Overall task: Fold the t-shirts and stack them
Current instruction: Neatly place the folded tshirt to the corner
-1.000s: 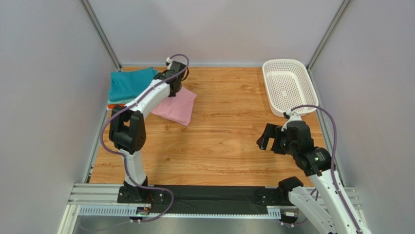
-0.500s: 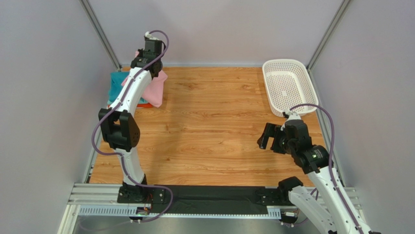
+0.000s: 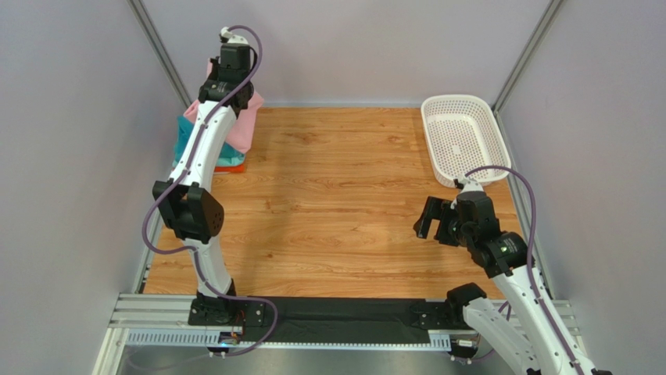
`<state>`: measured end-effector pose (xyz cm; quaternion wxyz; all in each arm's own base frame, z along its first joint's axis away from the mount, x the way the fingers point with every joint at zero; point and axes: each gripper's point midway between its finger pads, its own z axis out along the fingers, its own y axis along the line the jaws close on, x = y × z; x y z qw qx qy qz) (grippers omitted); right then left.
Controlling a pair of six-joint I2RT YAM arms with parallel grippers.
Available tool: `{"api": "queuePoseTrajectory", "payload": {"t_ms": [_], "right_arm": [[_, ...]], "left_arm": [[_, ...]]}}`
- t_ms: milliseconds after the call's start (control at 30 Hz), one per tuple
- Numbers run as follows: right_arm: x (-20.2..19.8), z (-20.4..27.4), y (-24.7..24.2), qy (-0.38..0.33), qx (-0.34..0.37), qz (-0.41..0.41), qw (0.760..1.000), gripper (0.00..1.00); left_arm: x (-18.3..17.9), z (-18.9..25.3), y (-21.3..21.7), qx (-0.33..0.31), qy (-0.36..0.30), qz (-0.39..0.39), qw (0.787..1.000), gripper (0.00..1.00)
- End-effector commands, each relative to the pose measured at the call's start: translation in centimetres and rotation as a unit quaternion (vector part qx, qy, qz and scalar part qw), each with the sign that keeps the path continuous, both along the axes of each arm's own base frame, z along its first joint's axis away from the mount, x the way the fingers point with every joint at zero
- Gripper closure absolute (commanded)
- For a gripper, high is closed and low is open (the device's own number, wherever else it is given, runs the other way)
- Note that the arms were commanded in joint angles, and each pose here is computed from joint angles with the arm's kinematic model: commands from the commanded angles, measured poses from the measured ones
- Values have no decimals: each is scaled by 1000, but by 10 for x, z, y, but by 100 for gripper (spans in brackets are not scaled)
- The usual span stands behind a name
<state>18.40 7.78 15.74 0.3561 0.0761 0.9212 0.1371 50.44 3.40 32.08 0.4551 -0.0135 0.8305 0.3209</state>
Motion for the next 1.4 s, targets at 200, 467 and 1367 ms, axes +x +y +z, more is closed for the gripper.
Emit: {"api": "queuePoseTrajectory", "payload": {"t_ms": [200,467,1367], "right_arm": [[8,0,-3,-9,-9,-13,1000,0],[10,-8,-5,10,-19,-18,1000,0],[8,-7,-12,7,-26,-36,999,0]], "left_arm": [[4,-3,28,-40,-34,63,997,100],[6,-47,58,-63,1,83,995,100],[3,-93,102,-157,-11,158,975,0]]}}
